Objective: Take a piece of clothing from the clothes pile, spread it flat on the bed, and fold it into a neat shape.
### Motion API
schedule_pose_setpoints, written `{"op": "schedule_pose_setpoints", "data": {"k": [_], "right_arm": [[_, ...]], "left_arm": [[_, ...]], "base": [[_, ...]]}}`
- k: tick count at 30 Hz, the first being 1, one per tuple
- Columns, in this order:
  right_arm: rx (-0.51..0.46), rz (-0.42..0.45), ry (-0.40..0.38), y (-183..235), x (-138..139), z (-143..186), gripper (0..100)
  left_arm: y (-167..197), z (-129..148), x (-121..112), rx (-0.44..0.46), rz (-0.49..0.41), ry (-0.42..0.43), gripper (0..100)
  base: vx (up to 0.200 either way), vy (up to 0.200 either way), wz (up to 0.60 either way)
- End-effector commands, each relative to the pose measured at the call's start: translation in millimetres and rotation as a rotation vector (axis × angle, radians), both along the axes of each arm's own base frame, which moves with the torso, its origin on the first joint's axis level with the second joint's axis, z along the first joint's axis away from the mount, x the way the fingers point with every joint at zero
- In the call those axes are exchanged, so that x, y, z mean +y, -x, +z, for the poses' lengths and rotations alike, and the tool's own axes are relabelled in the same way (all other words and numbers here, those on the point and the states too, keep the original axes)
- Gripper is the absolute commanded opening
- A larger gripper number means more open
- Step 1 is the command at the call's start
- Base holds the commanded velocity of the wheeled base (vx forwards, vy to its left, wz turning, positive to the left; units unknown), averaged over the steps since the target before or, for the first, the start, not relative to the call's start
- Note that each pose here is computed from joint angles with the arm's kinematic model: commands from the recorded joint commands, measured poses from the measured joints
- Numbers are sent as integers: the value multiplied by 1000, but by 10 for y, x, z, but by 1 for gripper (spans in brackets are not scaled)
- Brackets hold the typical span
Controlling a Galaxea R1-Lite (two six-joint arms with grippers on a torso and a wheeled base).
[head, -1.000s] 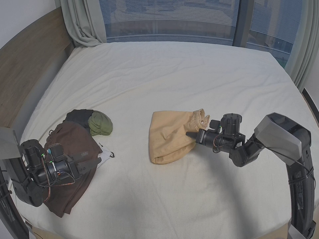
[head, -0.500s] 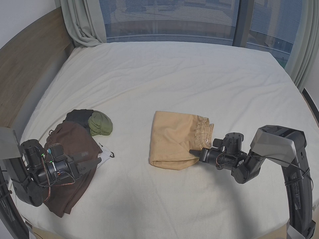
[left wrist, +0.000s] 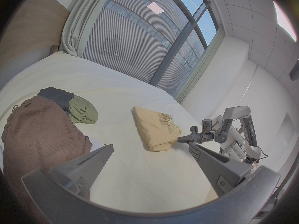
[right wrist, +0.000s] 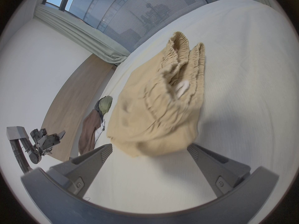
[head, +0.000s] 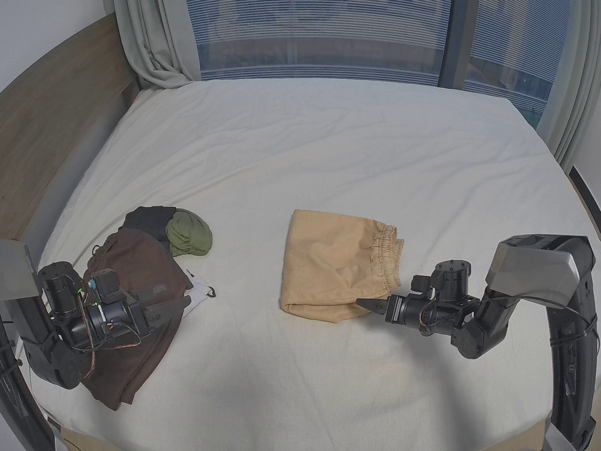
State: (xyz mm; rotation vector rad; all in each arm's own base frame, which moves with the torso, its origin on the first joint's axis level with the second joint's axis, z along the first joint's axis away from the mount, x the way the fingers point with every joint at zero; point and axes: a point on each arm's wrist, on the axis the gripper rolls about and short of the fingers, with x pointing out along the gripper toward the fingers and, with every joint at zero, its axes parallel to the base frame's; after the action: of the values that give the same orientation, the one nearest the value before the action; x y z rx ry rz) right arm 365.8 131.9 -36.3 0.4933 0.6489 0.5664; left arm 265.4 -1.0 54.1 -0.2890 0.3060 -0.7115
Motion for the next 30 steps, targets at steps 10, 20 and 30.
{"op": "schedule_pose_setpoints", "data": {"k": [10, 20, 30], "right_arm": [[-110, 112, -53, 398, 300, 738, 100], [-134, 53, -96, -104, 326, 749, 100], [-42, -20, -51, -372, 116, 67, 100]], "left_arm": [[-33, 18, 38, -15, 12, 0, 100], [-32, 22, 38, -17, 12, -1, 100], [-64, 45, 63, -33, 8, 3, 100]], "base": [[0, 0, 0], [0, 0, 0], [0, 0, 0]]}}
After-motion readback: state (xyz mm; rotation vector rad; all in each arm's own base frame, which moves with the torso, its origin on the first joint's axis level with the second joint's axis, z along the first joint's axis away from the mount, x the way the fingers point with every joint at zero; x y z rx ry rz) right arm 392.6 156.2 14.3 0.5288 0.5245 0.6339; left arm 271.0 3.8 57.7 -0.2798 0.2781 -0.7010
